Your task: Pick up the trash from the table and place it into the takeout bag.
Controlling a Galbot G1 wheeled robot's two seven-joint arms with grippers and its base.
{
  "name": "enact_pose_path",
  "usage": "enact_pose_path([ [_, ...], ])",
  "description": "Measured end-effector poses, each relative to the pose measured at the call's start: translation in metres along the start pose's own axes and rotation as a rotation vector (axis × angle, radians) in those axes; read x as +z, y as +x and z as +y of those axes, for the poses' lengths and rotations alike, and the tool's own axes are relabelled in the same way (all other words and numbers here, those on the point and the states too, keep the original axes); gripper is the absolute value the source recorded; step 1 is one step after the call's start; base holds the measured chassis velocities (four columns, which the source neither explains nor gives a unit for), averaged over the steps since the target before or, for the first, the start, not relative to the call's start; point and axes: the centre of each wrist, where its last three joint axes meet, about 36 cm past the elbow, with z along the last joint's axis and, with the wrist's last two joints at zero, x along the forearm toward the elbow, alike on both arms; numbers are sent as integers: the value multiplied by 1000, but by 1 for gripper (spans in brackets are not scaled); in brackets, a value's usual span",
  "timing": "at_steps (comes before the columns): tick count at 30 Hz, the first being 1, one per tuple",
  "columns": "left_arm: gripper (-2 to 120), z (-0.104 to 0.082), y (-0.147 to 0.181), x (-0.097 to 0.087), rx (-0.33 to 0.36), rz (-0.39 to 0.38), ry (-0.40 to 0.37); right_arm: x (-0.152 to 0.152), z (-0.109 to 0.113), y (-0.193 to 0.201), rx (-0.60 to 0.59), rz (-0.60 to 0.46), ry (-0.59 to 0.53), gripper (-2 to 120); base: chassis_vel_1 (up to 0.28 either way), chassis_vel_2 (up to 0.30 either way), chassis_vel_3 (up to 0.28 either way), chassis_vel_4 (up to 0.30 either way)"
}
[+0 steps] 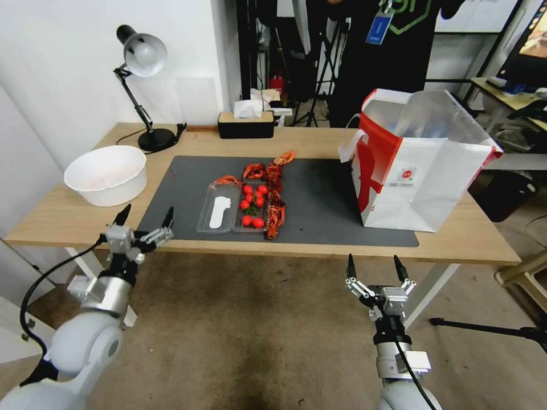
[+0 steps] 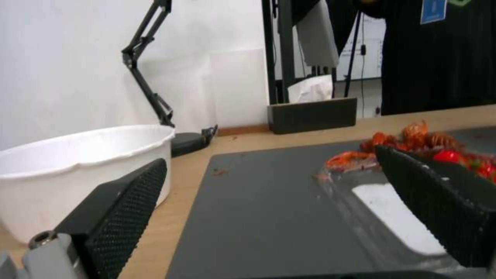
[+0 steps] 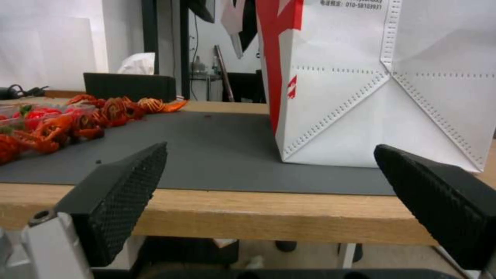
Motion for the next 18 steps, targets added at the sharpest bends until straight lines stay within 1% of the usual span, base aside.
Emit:
enact_pose_path([
  [7, 100, 0, 15, 13, -16, 7, -19, 1, -1, 0, 3, 2, 4, 100, 0, 0, 0, 0],
  [12, 100, 1, 25, 22, -11, 24, -22, 1, -2, 0, 5, 4, 6, 100, 0, 0, 0, 0],
  [18, 100, 0, 31, 28, -10, 33, -19, 2, -2, 1, 6, 8, 5, 100, 0, 0, 0, 0],
])
